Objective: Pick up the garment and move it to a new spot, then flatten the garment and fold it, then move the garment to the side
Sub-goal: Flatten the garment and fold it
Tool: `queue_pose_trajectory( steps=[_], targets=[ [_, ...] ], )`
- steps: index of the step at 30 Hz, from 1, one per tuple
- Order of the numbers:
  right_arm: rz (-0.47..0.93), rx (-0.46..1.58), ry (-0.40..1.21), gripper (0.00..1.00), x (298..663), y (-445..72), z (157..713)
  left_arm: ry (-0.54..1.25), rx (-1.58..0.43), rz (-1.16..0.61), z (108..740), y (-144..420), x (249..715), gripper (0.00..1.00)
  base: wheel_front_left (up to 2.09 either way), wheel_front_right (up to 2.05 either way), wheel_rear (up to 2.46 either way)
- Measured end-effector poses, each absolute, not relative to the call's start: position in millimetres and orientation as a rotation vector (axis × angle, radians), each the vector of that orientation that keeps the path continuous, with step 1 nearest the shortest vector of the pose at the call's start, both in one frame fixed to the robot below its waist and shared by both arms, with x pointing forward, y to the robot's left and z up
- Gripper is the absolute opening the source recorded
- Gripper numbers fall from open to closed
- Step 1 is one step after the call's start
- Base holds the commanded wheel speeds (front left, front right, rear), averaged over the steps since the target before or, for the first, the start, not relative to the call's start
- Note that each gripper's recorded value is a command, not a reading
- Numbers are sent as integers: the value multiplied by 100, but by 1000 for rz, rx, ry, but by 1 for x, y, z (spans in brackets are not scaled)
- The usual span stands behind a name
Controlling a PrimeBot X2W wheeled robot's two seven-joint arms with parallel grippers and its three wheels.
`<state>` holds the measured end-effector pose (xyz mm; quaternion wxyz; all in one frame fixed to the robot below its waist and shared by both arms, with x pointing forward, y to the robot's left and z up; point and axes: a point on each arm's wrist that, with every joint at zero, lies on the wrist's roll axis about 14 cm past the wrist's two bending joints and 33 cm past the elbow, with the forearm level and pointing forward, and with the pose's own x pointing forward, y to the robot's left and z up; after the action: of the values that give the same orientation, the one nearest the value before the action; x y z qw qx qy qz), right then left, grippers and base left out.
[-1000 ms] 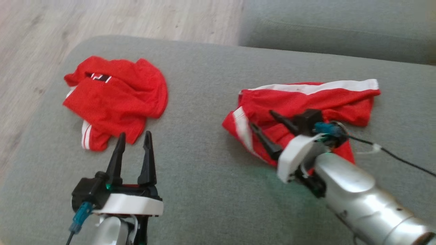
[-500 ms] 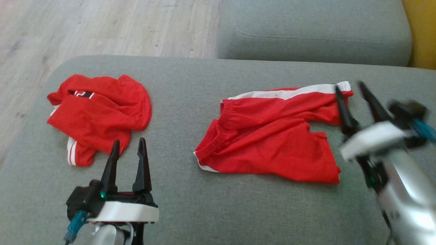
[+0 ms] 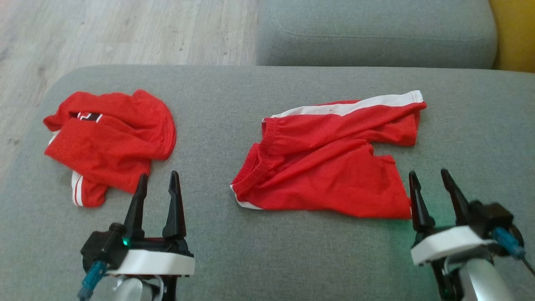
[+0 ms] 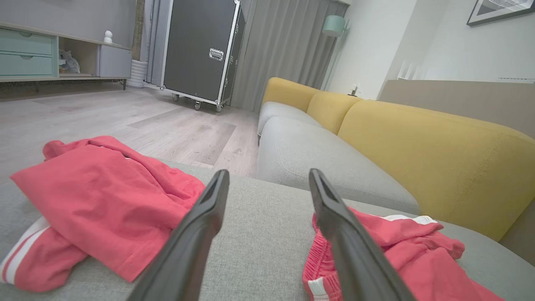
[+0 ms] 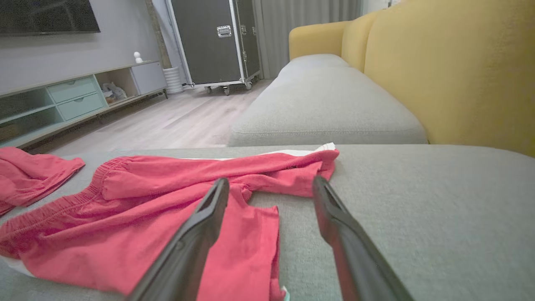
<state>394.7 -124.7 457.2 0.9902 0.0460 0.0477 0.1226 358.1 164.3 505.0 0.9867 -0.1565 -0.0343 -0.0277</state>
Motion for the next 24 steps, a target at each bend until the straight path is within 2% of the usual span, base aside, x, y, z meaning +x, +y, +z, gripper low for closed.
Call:
queue_pose_trajectory(
  steps=[9, 20, 21, 22, 23, 24],
  targets=[
    [277, 24, 242, 100, 427, -113, 437, -40, -311, -54, 496, 164, 361, 100, 0, 0, 0],
    [314, -76, 606, 100, 454, -110, 375, -19, -313, -31, 489, 171, 367, 100, 0, 0, 0],
    [320, -76, 621, 90, 455, -108, 373, -19, -314, -27, 489, 172, 368, 100, 0, 0, 0],
    [329, -80, 634, 33, 456, -105, 370, -17, -313, -22, 489, 174, 368, 100, 0, 0, 0],
    [341, -89, 640, 0, 457, -102, 369, -15, -311, -16, 488, 175, 368, 100, 0, 0, 0],
    [352, -99, 639, 0, 459, -100, 369, -13, -311, -12, 487, 176, 368, 100, 0, 0, 0]
  ],
)
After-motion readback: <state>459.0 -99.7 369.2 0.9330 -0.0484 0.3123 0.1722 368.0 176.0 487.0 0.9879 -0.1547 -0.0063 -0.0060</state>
